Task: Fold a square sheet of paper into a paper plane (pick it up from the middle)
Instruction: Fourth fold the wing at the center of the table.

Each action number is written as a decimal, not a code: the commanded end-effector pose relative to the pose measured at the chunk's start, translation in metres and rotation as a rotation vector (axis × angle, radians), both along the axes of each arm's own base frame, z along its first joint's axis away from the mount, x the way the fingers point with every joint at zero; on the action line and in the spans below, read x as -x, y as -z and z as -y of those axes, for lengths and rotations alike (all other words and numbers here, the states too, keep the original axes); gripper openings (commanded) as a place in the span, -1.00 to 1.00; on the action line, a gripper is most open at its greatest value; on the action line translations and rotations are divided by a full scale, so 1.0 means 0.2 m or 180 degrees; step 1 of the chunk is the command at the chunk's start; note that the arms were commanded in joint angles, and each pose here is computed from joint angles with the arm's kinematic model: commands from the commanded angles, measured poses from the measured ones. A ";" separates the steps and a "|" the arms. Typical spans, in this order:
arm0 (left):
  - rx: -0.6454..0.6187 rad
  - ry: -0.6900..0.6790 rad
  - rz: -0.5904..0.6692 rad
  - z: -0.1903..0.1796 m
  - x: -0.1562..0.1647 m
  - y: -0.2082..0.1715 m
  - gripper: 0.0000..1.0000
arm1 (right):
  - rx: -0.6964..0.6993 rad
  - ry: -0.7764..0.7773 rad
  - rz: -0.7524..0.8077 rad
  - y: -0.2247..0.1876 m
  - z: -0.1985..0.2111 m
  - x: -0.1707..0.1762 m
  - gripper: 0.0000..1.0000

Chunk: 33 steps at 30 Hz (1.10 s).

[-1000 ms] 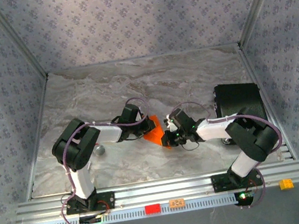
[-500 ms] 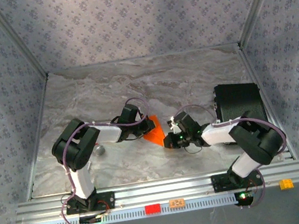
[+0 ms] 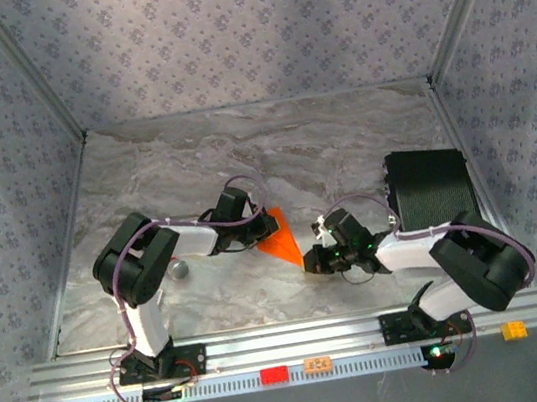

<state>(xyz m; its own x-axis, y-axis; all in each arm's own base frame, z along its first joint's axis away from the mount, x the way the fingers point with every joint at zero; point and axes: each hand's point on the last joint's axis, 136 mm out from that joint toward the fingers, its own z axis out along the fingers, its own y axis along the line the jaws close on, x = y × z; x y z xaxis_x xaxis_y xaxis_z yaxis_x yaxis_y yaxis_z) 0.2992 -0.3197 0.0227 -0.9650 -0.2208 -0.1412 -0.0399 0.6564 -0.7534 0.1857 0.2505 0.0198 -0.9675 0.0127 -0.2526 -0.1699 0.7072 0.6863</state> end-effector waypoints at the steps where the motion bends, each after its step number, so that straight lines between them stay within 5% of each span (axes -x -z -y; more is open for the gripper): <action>1: -0.0275 -0.0122 -0.0165 -0.11 0.03 0.13 -0.94 | 0.0240 0.0046 -0.0342 0.08 0.10 0.11 -0.90; 11: -0.0260 -0.0118 -0.0148 -0.11 0.03 0.12 -0.94 | -0.0028 -0.0097 0.0114 -0.27 -0.07 -0.10 -0.90; 33: -0.0251 -0.0099 -0.0161 -0.10 0.03 0.13 -0.94 | 0.0256 -0.0101 -0.0013 -0.13 -0.26 -0.33 -0.89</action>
